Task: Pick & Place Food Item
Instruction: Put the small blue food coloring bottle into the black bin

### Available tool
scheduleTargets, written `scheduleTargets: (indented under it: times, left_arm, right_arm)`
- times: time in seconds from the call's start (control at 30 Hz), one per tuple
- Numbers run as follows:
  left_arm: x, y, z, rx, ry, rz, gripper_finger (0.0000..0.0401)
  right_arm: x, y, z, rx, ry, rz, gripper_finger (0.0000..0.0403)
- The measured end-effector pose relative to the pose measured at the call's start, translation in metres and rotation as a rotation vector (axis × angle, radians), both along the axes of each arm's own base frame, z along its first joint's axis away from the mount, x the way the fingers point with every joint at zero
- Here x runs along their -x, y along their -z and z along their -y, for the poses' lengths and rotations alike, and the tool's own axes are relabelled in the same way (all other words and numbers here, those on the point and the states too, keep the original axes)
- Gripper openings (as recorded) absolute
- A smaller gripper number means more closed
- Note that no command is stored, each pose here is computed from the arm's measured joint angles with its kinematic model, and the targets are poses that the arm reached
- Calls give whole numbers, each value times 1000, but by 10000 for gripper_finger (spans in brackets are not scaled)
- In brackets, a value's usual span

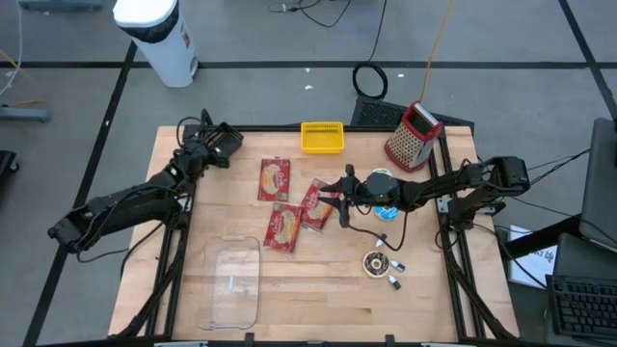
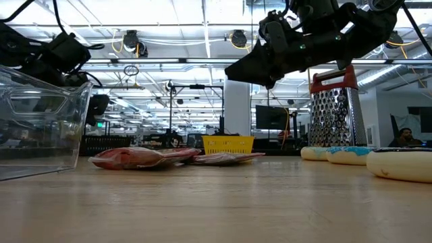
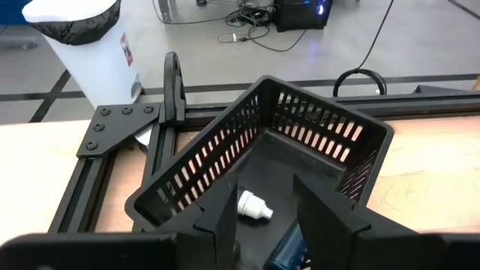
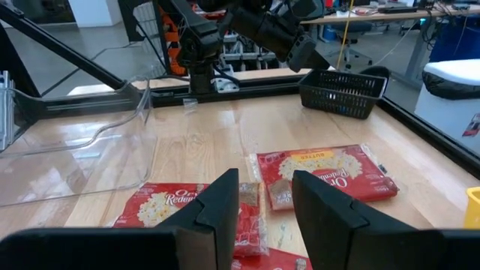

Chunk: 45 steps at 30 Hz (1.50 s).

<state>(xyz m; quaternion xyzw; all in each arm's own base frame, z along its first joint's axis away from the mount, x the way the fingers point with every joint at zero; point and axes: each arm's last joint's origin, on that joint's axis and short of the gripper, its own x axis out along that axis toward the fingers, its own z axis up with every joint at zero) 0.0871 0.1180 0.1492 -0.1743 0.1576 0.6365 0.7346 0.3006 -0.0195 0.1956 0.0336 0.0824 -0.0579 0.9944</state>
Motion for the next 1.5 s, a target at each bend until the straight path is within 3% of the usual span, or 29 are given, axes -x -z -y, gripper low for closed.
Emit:
scheduleTargets:
  times: [0.1,0.3,0.5,0.67,0.83,0.93,1.2,1.5]
  left_arm:
    - [-3,-3,-1,-9,59,35,132]
    - [-16,-12,2,-87,368,39,125]
    - [-24,-19,6,-138,474,100,125]
    - [-27,-23,7,-169,491,131,125]
    - [-28,-25,7,-174,472,176,125]
    - [-28,-26,7,-160,460,227,125]
    - [-30,-26,9,-136,462,272,124]
    - [-37,-26,17,-115,518,298,124]
  right_arm:
    - [0,-2,0,24,-4,23,114]
    - [1,-14,-6,34,-60,93,114]
    - [19,-42,-38,102,-162,112,116]
    - [45,-71,-82,149,-123,-34,154]
    - [71,-86,-127,20,-146,-238,216]
    - [86,-71,-147,-103,-141,-402,235]
    - [134,-24,-172,-344,142,-849,217]
    - [156,13,-192,-314,254,-970,207]
